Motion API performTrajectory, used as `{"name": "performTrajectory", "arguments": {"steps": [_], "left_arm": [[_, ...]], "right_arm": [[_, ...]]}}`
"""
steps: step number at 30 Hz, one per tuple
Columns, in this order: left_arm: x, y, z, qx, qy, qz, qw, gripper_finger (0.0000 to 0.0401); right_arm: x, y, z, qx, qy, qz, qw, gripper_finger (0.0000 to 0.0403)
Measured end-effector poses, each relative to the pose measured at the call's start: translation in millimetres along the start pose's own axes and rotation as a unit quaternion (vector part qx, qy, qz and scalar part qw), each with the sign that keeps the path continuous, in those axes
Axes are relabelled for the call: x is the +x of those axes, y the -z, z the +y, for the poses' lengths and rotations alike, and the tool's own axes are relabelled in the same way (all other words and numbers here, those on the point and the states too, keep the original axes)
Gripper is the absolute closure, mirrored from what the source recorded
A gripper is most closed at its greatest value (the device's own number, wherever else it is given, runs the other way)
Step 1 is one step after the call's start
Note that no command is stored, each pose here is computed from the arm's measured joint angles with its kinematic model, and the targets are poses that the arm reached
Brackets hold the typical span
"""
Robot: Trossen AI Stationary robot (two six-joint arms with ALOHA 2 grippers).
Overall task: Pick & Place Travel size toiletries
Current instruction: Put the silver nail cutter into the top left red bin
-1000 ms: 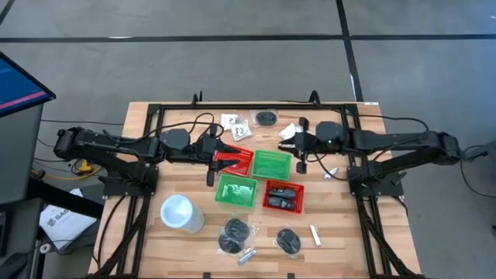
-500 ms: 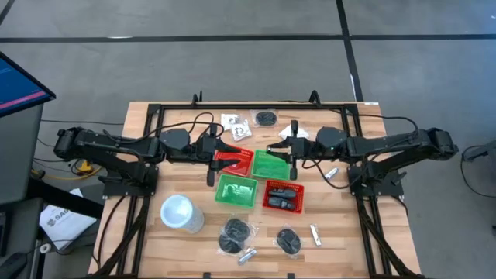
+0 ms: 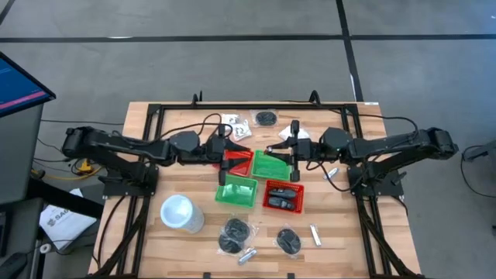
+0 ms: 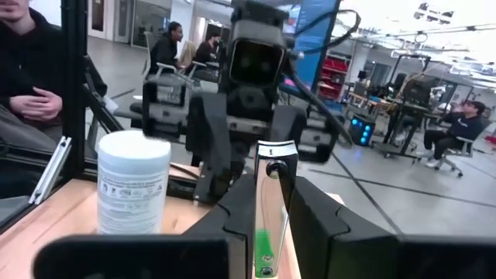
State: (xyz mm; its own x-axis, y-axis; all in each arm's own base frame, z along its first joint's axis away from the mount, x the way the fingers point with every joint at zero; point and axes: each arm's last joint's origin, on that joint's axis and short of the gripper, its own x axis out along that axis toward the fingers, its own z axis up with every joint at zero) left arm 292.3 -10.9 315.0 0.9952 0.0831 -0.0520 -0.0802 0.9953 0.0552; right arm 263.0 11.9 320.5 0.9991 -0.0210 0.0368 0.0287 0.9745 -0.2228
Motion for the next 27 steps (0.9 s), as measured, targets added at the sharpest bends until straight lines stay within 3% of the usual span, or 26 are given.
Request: {"name": "performTrajectory", "arguments": {"steps": [11,27], "left_arm": [[31,22,1,0.01,-0.01,-0.023,1.0,0.027],[35,20,1,0.005,-0.013,-0.054,0.998,0.027]], "right_arm": [[0,-1,3,0.0,-0.006,-0.004,1.0,0.0355],[4,4,5,0.007,-0.008,0.006,1.0,0.0355]]}}
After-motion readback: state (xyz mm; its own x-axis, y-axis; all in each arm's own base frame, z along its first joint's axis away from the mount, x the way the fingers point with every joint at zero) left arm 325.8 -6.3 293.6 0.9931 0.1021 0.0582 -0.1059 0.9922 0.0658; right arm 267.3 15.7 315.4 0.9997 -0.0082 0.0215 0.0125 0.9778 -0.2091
